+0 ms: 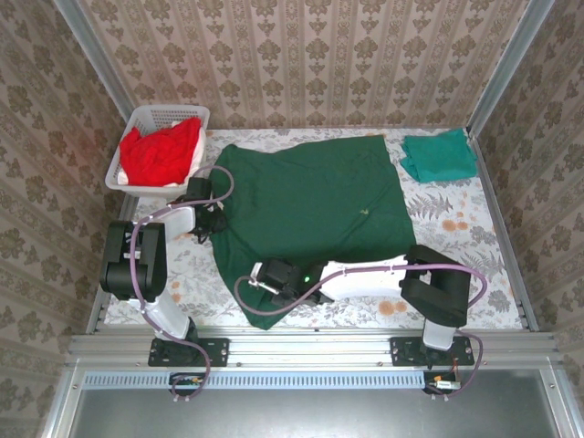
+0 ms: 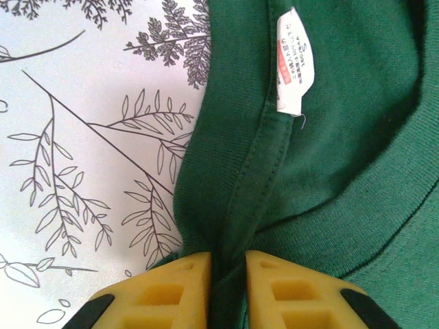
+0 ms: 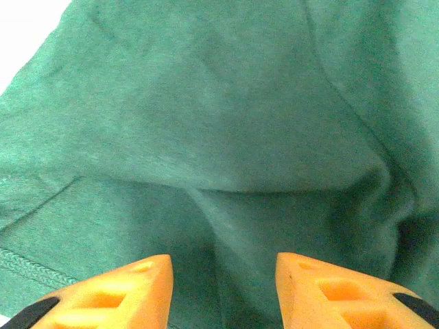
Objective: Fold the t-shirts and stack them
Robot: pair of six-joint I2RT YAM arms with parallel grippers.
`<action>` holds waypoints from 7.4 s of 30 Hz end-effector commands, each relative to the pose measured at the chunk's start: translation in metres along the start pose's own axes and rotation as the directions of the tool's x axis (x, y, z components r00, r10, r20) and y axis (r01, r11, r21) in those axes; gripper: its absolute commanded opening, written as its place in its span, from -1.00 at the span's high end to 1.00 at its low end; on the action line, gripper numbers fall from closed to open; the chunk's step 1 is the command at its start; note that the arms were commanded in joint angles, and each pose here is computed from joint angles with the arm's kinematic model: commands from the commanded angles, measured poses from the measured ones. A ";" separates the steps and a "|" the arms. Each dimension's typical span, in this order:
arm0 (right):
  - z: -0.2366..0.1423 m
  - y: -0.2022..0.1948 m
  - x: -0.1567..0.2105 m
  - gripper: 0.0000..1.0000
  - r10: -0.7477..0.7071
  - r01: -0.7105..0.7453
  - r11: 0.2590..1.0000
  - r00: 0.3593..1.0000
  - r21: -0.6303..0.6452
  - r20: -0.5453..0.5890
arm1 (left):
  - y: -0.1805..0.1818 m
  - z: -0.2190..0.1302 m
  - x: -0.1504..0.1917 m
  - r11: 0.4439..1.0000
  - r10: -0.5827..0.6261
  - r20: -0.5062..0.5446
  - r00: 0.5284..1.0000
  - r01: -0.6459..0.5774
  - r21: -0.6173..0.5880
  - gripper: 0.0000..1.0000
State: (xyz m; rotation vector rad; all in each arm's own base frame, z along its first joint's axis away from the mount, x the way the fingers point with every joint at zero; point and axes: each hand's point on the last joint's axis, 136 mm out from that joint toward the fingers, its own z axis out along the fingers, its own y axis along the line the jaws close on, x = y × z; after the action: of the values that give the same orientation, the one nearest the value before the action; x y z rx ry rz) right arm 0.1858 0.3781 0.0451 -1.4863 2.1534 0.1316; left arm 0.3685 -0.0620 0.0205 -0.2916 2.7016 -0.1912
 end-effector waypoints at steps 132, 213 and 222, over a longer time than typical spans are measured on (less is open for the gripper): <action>-0.157 -0.202 0.289 1.00 0.927 -0.944 -0.239 -0.152 0.228 0.344 | 0.009 -0.168 0.218 0.970 0.202 0.103 0.974 -0.214 0.116 1.00; -0.082 -0.261 0.312 -0.11 0.994 -0.844 -0.109 -0.089 0.525 0.063 | -0.001 -0.029 0.054 0.999 0.025 -0.208 0.978 -0.033 -0.035 -0.28; -0.071 -0.255 0.327 0.19 0.992 -0.818 -0.118 -0.118 0.563 0.038 | 0.018 -0.036 0.050 1.000 -0.019 -0.186 0.982 0.015 -0.022 0.74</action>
State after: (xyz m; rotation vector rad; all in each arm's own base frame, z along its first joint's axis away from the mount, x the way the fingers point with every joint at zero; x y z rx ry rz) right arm 0.3149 -0.0163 0.0189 0.7815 2.8254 -0.1106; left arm 0.3065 -0.0566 0.0235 -0.3157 2.9118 -0.1788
